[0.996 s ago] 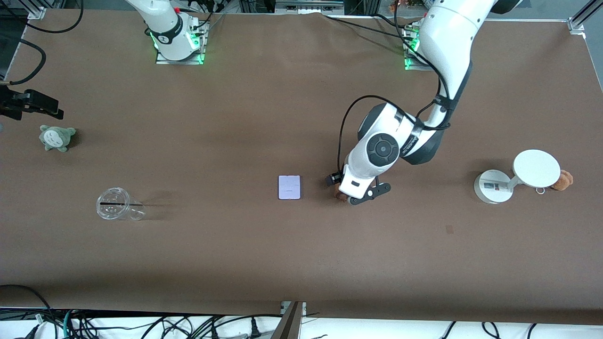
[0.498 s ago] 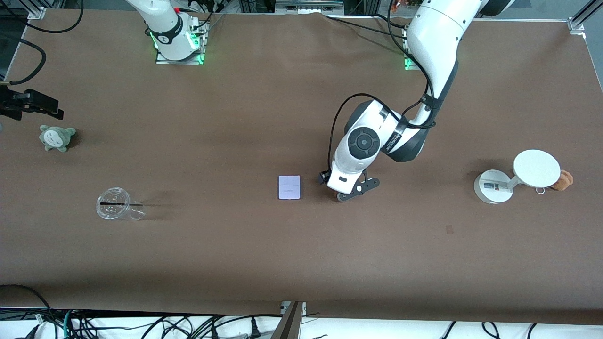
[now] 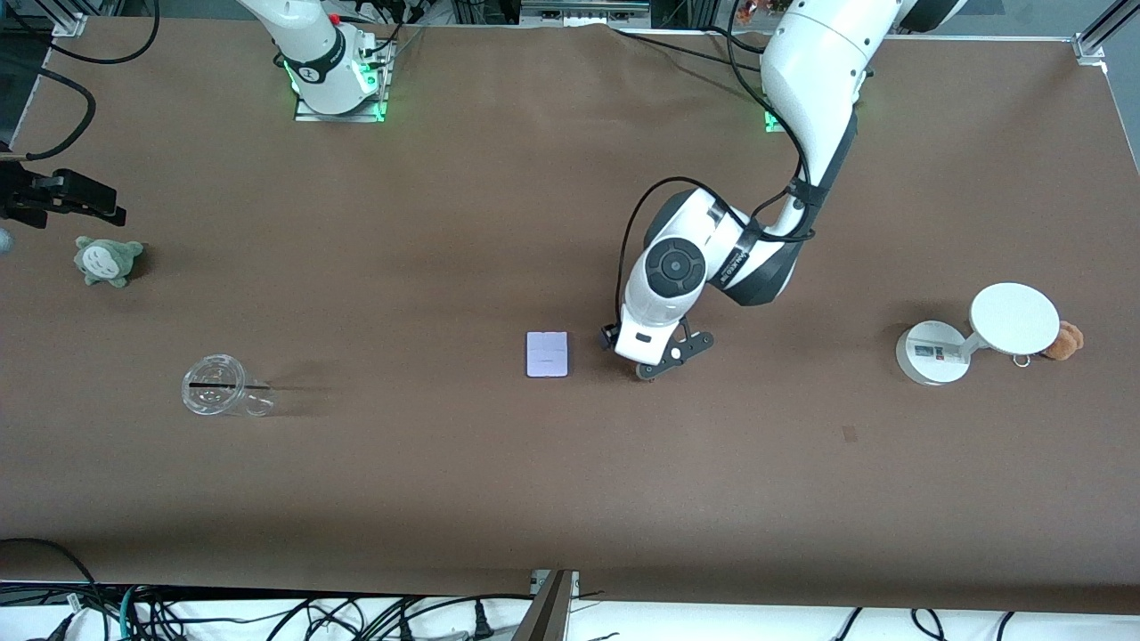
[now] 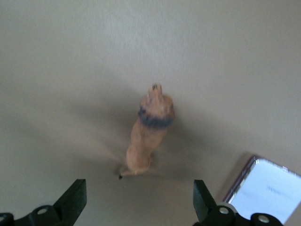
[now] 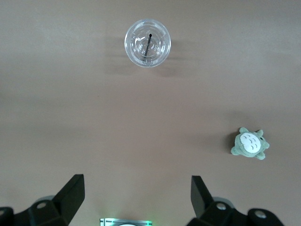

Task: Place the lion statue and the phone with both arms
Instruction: 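Close the left gripper on the lion figurine and lift it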

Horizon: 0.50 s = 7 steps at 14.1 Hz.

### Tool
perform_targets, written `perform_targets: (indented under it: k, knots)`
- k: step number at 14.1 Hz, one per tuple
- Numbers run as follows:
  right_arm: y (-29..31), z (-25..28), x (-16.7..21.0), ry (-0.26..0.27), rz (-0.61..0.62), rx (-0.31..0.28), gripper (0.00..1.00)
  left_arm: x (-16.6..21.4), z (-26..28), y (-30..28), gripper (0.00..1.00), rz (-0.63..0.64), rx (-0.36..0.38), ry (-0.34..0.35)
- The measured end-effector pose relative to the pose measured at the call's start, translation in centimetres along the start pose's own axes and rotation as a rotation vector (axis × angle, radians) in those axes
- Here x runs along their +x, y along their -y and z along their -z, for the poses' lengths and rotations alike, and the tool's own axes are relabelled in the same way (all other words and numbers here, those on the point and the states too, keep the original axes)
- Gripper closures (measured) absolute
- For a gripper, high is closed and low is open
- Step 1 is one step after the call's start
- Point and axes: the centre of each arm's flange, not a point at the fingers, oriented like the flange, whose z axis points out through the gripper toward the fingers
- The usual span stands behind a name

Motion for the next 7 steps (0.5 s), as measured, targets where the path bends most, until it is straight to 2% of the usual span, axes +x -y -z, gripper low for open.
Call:
perform_targets:
  k: [3,6,7]
  knots:
    - [0.0,0.0,0.0,-0.001,0.000,0.000,0.00,1.9,-1.0,-0.9,0.00,0.008,-0.008,-0.025]
    - [0.0,0.0,0.1,-0.005,0.000,-0.001,0.00,2.9,-3.2,-1.2,0.00,-0.011,0.018,-0.055]
    - [0.0,-0.1,0.2,-0.005,0.000,-0.001,0.00,3.1,-3.8,-1.3,0.09,-0.021,0.024,-0.070]
